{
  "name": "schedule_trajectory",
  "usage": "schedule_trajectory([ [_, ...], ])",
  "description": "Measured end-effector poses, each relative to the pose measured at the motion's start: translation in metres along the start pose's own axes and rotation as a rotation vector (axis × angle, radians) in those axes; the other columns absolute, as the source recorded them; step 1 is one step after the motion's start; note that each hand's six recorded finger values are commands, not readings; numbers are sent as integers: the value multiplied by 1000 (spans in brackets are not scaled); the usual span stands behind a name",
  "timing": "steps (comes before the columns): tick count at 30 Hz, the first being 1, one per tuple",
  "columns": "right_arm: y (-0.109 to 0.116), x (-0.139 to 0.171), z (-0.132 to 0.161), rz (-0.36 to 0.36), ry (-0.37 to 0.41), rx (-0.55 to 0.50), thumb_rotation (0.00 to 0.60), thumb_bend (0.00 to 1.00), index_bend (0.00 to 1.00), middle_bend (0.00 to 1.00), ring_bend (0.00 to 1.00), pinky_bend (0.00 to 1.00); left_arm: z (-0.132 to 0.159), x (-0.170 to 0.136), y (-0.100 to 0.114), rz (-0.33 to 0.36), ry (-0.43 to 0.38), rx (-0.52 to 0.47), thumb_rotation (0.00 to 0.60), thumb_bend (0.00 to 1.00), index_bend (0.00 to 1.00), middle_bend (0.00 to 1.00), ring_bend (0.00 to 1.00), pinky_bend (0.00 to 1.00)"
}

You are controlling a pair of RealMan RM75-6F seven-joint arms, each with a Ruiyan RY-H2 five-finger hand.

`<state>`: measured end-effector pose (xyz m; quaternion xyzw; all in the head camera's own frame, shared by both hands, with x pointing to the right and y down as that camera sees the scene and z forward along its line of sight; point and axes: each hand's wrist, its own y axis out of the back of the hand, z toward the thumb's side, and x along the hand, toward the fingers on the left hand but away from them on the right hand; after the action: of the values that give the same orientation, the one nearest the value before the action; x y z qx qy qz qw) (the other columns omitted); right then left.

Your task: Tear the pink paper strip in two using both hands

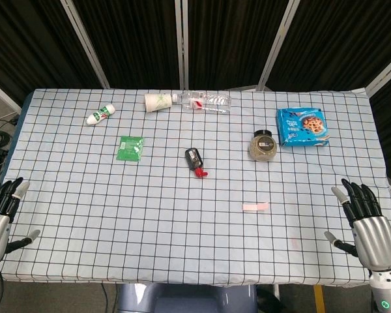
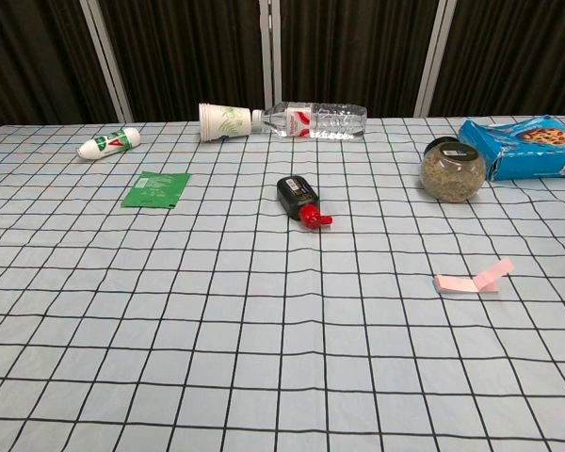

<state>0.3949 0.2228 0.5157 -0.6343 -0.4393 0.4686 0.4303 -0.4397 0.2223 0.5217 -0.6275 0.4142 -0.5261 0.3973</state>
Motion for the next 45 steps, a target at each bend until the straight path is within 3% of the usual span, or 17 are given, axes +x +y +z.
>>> schedule_trajectory([
  [7, -16, 2, 4, 56, 18, 32, 600, 13, 135, 0, 0, 0, -1, 2, 0, 4, 2, 17, 600, 0, 0, 0, 0, 0],
  [13, -40, -4, 13, 135, 89, 69, 600, 13, 156, 0, 0, 0, 0, 5, -3, -2, 4, 19, 600, 0, 0, 0, 0, 0],
  [21, -85, -39, 37, 231, 346, 189, 600, 23, 294, 16, 0, 0, -2, 14, -12, -24, 20, 35, 600, 0, 0, 0, 0, 0],
  [26, -117, -64, 50, 239, 527, 289, 600, 140, 363, 31, 0, 0, -5, 19, -18, -34, 36, 46, 600, 0, 0, 0, 0, 0],
  [32, -144, -82, 59, 224, 644, 378, 600, 215, 379, 67, 0, 0, -7, 21, -21, -42, 45, 55, 600, 0, 0, 0, 0, 0],
  [38, -166, -92, 65, 199, 717, 476, 600, 219, 386, 85, 0, 0, -8, 20, -21, -40, 51, 56, 600, 0, 0, 0, 0, 0],
  [45, -183, -94, 68, 208, 740, 497, 600, 218, 394, 75, 0, 0, -8, 19, -23, -47, 49, 55, 600, 0, 0, 0, 0, 0],
])
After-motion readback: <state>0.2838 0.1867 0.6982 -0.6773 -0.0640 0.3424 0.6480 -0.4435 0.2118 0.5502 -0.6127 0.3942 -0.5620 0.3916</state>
